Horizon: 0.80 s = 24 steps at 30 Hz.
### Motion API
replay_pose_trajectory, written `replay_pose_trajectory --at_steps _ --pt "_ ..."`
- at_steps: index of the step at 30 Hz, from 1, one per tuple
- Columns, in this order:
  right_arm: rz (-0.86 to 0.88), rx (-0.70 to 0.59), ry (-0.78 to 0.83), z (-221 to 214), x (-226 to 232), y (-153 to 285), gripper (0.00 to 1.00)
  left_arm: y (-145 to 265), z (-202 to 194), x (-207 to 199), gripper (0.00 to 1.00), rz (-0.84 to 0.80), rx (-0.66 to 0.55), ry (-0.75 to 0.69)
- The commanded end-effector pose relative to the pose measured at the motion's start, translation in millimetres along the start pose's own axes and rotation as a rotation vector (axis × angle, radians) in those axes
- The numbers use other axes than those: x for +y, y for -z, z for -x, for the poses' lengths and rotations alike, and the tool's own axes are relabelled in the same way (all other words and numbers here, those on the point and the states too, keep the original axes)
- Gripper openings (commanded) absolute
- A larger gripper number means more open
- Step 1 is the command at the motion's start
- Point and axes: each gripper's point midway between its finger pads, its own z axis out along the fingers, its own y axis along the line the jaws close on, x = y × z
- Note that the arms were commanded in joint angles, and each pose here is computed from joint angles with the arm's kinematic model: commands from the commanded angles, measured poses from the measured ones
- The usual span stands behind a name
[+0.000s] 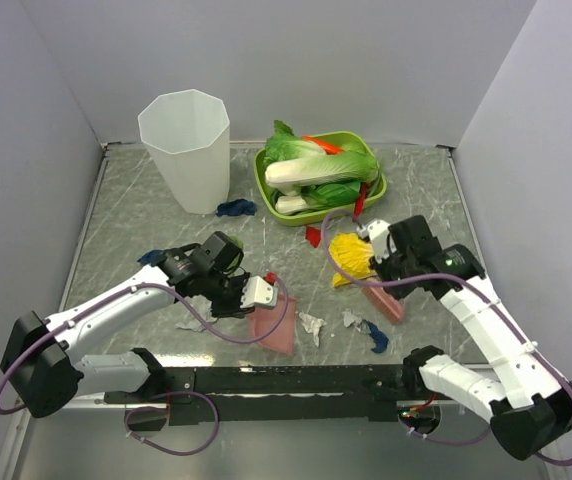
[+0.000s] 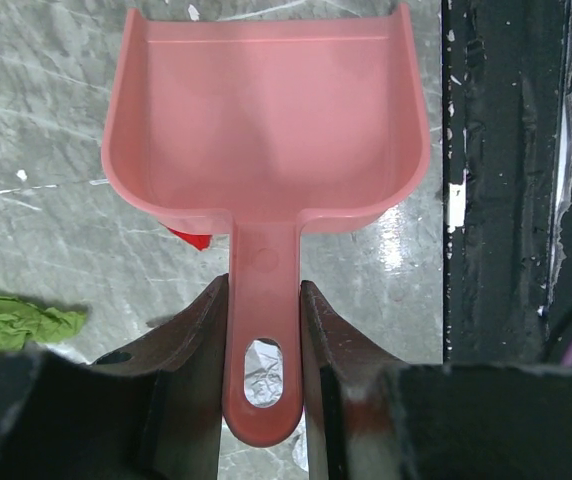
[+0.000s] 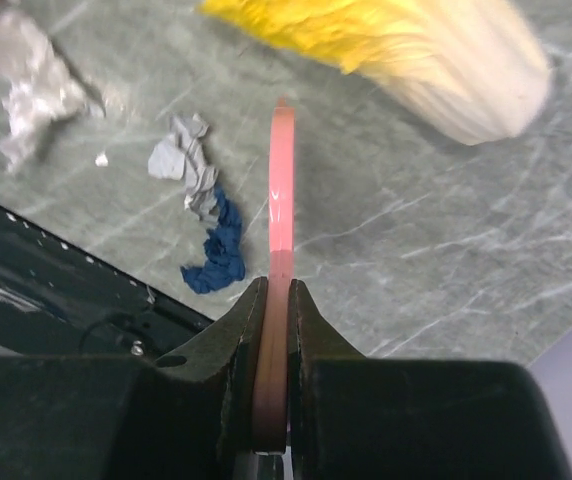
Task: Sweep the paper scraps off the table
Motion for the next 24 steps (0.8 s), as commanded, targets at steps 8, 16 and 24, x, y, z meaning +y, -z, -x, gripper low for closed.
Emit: replay_pose_trajectory --at_steps 8,16,24 --pt "-0.027 0.035 0.149 -28 17 -25 0.00 -8 14 -10 0.01 -0.061 -0.006 -0.009" --pt "0.044 0.038 0.182 7 38 -25 0.00 -26 23 -10 0.01 -0.082 -0.007 0.054" --pt "0.181 0.080 0.018 47 73 -37 0.00 -44 56 0 0.01 -0.020 -0.071 0.158"
